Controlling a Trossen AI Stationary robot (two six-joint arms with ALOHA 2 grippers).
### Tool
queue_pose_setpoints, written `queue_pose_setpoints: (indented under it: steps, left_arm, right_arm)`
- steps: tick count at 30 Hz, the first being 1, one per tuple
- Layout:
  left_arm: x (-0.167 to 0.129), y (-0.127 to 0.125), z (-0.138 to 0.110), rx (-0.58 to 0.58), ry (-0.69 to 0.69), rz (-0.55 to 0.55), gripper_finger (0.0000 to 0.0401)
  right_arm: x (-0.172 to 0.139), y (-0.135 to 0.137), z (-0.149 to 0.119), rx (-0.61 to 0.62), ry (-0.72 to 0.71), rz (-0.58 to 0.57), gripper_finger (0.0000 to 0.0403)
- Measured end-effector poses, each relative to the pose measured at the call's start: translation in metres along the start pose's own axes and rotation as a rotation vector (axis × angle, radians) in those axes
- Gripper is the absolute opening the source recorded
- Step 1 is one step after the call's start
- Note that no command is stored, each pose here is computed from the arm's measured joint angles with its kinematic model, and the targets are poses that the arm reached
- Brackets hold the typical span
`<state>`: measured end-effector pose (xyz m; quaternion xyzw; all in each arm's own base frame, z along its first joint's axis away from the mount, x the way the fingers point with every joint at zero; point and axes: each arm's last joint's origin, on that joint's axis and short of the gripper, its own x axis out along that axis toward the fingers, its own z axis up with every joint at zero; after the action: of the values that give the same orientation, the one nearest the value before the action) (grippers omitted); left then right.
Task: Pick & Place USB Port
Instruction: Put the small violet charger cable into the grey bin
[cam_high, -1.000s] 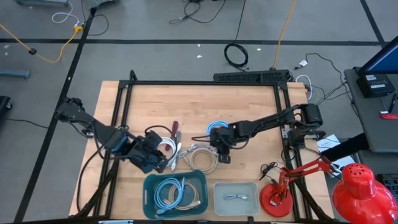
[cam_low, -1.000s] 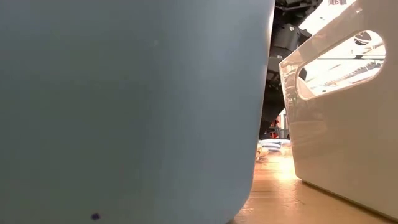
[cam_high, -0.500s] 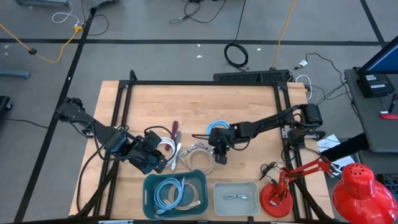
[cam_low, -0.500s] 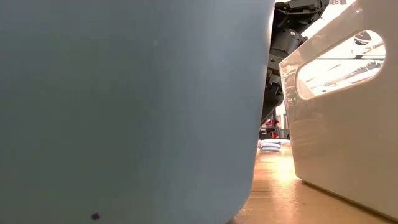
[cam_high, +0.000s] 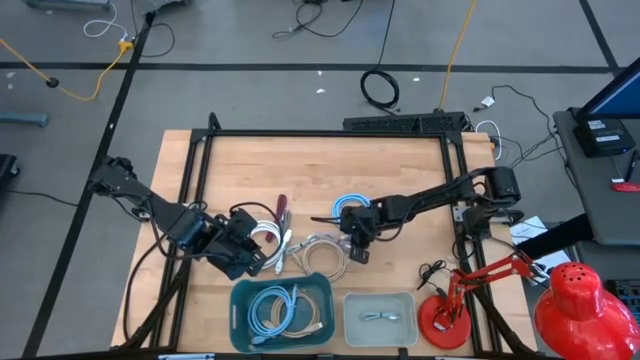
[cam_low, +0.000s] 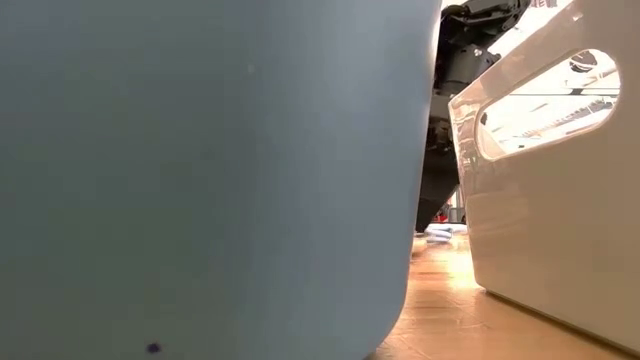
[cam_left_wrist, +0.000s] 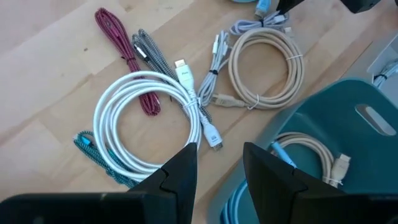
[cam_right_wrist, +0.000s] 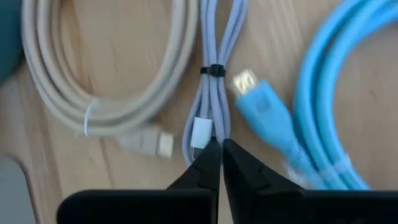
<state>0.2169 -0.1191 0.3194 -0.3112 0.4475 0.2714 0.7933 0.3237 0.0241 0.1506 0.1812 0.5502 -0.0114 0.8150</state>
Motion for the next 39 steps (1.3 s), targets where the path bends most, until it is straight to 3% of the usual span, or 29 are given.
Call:
queue_pose_setpoints:
  steps: [13,21,30,39]
  left_arm:
    - [0.000,0.005,0.000,0.049,-0.019,0.053,0.0131]
    - [-0.001,0.009,-0.001,0.076,-0.016,0.098,0.0131]
    - [-0.001,0.015,-0.001,0.102,-0.011,0.156,0.0131]
    - [-0.002,0.018,-0.002,0.120,-0.003,0.186,0.0131]
  right_arm:
    - [-0.070,0.017,0.006,-0.018,-0.042,-0.003,0.0001]
    - [-0.114,0.049,-0.018,-0.029,0.122,0.184,0.0000]
    - [-0.115,0.102,-0.049,-0.066,0.319,0.417,0.0000]
    - [-0.107,0.126,-0.055,-0.080,0.309,0.470,0.0000]
